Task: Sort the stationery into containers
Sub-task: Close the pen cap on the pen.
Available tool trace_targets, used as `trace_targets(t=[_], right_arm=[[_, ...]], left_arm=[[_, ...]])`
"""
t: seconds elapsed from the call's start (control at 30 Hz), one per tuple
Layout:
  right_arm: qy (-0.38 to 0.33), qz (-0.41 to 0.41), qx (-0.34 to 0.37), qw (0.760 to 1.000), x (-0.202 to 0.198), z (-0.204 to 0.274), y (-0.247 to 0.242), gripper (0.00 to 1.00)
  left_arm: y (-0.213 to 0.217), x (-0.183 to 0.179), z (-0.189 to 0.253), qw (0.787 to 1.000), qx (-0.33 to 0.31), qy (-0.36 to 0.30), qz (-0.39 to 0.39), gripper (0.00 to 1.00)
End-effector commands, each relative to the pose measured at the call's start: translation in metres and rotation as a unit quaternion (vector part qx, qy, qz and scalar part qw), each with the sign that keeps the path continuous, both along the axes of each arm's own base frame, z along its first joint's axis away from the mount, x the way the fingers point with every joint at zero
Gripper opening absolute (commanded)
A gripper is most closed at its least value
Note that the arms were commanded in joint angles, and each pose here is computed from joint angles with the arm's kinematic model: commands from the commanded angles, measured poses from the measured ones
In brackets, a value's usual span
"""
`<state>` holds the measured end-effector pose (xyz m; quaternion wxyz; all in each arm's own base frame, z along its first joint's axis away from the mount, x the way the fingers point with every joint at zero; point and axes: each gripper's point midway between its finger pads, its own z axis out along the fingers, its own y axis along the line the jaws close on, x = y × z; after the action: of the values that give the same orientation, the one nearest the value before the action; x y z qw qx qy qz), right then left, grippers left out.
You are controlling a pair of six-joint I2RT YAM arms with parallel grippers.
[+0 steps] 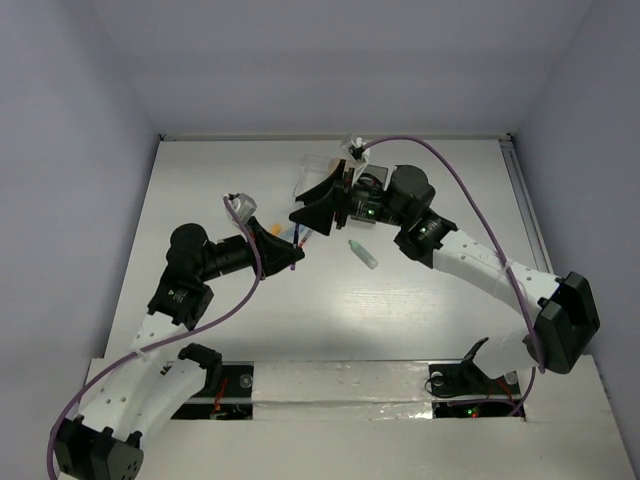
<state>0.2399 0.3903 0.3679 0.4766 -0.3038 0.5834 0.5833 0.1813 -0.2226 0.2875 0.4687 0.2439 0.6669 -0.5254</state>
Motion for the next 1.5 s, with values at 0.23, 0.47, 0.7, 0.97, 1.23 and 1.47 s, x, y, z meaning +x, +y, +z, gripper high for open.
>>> trace_targets(t=[0.23,0.47,0.7,0.97,1.23,1.47], right_arm=[[-0.04,0.026,0.06,0.997,-0.009,0.045,0.0,0.49],[-0.02,0.035,0.057,0.998,-0.007,0.036,0.005,0.25],[0.0,0.041,0.052,0.998,-0.006,0.025,0.009,0.0],[0.032,0.057,0.004,0.998,-0.022,-0.012,0.019,0.0],[0.082,0.039,-0.051,0.995,-0.035,-0.077,0.016,0.0],[0.094,-0.032,-0.099,0.99,-0.03,-0.115,-0.01,0.0]], left_arm=[[-0.001,0.001,0.008,1.0,-0.008,-0.02,-0.006,0.0],[-0.002,0.002,0.007,1.0,-0.008,-0.018,-0.006,0.0],[-0.002,0.002,0.013,1.0,-0.014,-0.025,-0.004,0.0],[-0.002,0.008,0.045,0.998,-0.035,-0.05,0.01,0.0],[-0.002,0.015,0.086,0.995,-0.051,-0.081,0.019,0.0],[0.0,0.015,0.085,0.995,-0.05,-0.077,0.026,0.0]])
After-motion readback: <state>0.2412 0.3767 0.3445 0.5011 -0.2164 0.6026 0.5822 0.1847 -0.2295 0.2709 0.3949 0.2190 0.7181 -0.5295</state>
